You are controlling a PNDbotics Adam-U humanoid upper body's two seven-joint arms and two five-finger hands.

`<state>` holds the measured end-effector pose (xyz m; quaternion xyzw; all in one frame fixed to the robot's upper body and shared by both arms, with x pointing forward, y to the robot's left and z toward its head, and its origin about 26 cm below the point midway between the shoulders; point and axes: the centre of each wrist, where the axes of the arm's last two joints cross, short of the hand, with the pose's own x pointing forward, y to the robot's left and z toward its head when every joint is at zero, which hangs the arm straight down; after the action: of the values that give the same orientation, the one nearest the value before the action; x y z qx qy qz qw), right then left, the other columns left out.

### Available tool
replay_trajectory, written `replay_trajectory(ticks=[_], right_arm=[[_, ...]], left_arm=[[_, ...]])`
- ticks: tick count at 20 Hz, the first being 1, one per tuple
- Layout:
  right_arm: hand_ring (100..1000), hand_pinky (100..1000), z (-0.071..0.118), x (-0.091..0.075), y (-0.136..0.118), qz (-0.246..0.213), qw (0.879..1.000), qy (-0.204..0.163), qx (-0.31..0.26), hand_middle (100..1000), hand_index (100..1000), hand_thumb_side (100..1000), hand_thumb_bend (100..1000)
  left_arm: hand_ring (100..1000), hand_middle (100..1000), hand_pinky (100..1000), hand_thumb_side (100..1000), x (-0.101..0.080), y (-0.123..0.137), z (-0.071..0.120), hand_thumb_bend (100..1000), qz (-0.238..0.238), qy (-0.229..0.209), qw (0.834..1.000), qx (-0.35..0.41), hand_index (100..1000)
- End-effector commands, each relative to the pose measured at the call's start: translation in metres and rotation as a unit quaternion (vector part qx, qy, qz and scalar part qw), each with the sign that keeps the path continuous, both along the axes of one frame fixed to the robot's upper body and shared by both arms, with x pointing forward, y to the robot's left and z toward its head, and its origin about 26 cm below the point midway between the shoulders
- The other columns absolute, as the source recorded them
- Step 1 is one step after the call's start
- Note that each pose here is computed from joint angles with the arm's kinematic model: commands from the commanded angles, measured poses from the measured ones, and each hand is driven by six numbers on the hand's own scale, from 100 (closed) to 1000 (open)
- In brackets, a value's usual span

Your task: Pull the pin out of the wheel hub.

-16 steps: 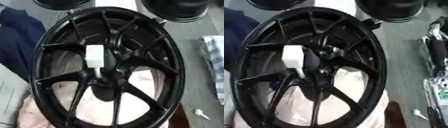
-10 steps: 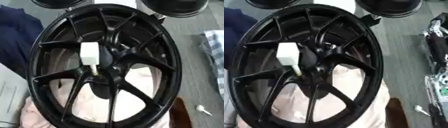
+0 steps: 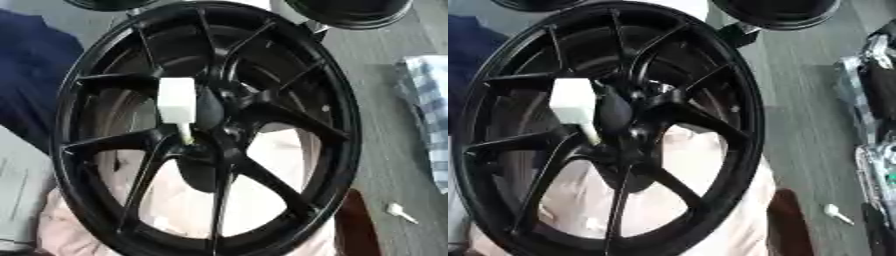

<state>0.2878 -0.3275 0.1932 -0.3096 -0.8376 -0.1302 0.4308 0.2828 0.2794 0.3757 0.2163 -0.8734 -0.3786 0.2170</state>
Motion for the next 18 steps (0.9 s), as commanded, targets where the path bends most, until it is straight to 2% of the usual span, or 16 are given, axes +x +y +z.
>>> replay_trajectory(ticks=[1, 4, 10, 12, 18], right_arm=[[820, 799, 0.010, -0.004, -0.003, -0.003, 1.000, -0.008, -0.026, 626, 731, 436, 100], [820, 799, 0.010, -0.003, -0.004, -0.001, 0.999, -0.004, -0.032, 626, 731, 437, 100], [820, 799, 0.009, -0.003, -0.004, 0.004, 0.999, 0.005, -0.043, 625, 731, 441, 100], [820, 799, 0.008, -0.003, -0.004, 0.004, 0.999, 0.009, -0.045, 625, 731, 442, 100], [820, 800, 0.003, -0.005, -0.006, 0.000, 0.999, 0.019, -0.046, 625, 731, 445, 100]], left_arm=[[726, 619, 804, 211, -0.008, -0.008, 0.013, 124, 0.016, -0.009, 0.998, 0.065, 801], [753, 673, 816, 274, -0.008, -0.024, 0.015, 156, 0.013, -0.009, 0.994, 0.110, 834], [788, 732, 843, 407, -0.007, -0.062, 0.015, 216, -0.034, -0.016, 0.981, 0.190, 858], [792, 737, 847, 425, -0.008, -0.078, 0.013, 217, -0.058, -0.019, 0.975, 0.215, 858], [790, 734, 847, 393, -0.014, -0.129, 0.008, 212, -0.124, 0.001, 0.954, 0.274, 854]])
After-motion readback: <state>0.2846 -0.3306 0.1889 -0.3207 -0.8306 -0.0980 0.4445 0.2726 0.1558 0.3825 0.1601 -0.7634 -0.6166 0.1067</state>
